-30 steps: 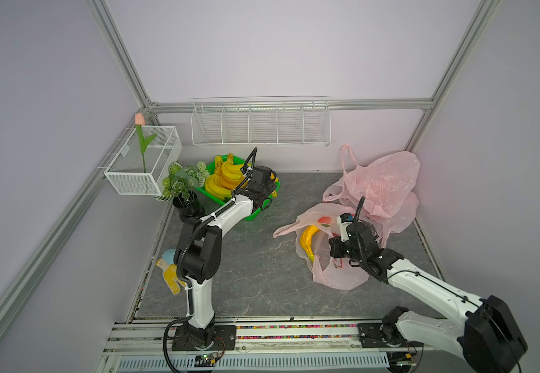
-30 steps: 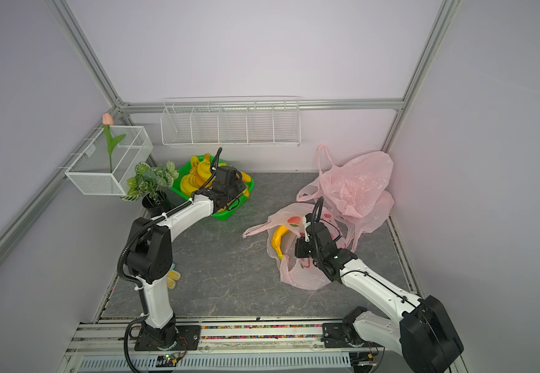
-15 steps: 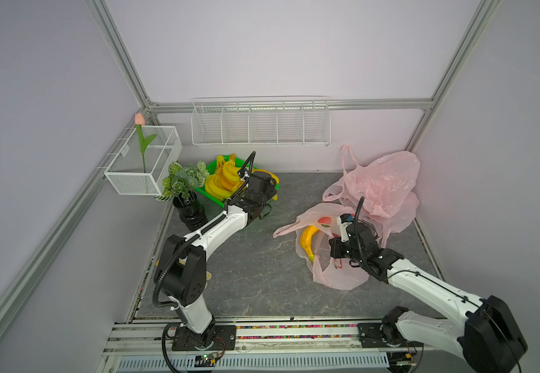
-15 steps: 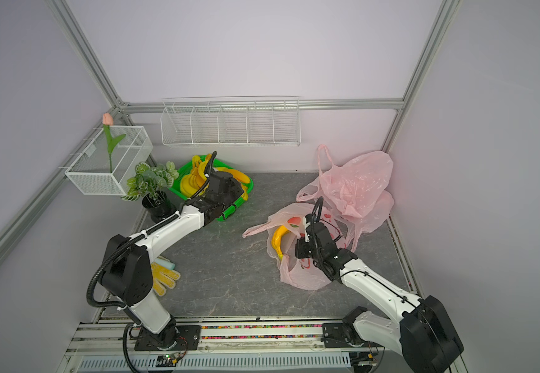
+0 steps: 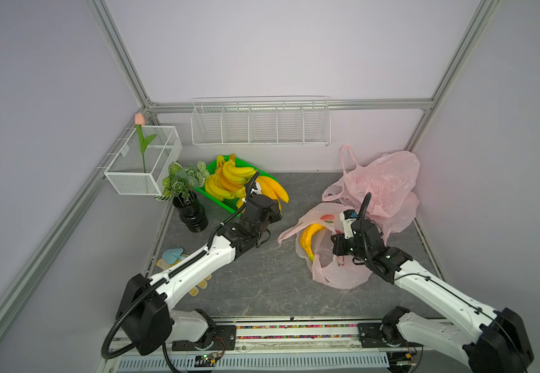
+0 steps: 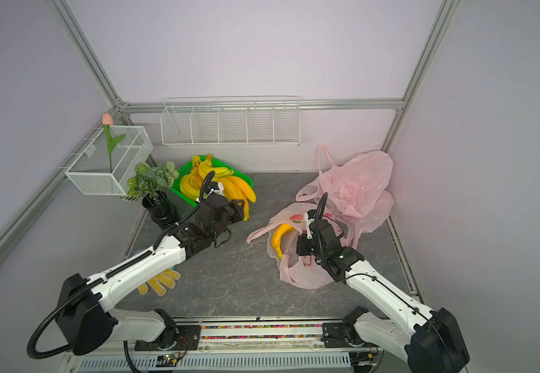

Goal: Place the banana into a plastic bag & tie a knot
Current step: Pick up the banana from the basket, then place the banana into the plastic bag.

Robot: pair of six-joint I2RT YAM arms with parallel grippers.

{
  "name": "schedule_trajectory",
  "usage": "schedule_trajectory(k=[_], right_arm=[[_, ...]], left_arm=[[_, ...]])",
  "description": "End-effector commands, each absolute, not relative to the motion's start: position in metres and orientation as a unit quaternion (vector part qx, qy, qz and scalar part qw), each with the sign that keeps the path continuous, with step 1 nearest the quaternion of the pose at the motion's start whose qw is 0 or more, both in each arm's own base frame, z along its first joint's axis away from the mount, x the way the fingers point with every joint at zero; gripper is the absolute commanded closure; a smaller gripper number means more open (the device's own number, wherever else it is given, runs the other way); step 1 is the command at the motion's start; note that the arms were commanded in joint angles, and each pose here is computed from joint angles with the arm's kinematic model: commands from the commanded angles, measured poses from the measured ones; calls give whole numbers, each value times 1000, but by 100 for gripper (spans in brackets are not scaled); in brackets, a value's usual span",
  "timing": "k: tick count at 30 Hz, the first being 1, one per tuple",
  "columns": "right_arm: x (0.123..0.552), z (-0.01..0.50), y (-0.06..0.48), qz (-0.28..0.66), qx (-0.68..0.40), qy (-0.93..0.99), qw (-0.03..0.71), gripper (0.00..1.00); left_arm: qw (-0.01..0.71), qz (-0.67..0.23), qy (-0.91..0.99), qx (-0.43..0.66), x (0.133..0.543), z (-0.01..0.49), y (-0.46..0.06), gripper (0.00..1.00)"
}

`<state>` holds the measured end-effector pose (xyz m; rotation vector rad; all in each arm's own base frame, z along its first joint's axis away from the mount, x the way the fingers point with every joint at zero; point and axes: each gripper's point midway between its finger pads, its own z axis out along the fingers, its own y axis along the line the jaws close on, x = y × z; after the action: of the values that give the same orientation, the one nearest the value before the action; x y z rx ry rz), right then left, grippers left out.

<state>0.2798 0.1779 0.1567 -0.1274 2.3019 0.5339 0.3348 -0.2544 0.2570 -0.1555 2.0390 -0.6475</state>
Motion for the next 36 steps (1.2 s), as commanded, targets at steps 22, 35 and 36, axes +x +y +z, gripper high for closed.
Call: schedule_trajectory(k=[22, 35, 36], right_arm=[[291, 185, 186, 203, -78, 898, 383, 93], [298, 189, 205, 202, -130, 891, 385, 93], [298, 188, 206, 202, -134, 891, 384, 94]], left_arm=[[421, -257, 797, 348, 157, 181, -331, 86], [383, -228, 754, 482, 125, 157, -346, 86], [386, -218, 756, 481, 129, 155, -348, 86]])
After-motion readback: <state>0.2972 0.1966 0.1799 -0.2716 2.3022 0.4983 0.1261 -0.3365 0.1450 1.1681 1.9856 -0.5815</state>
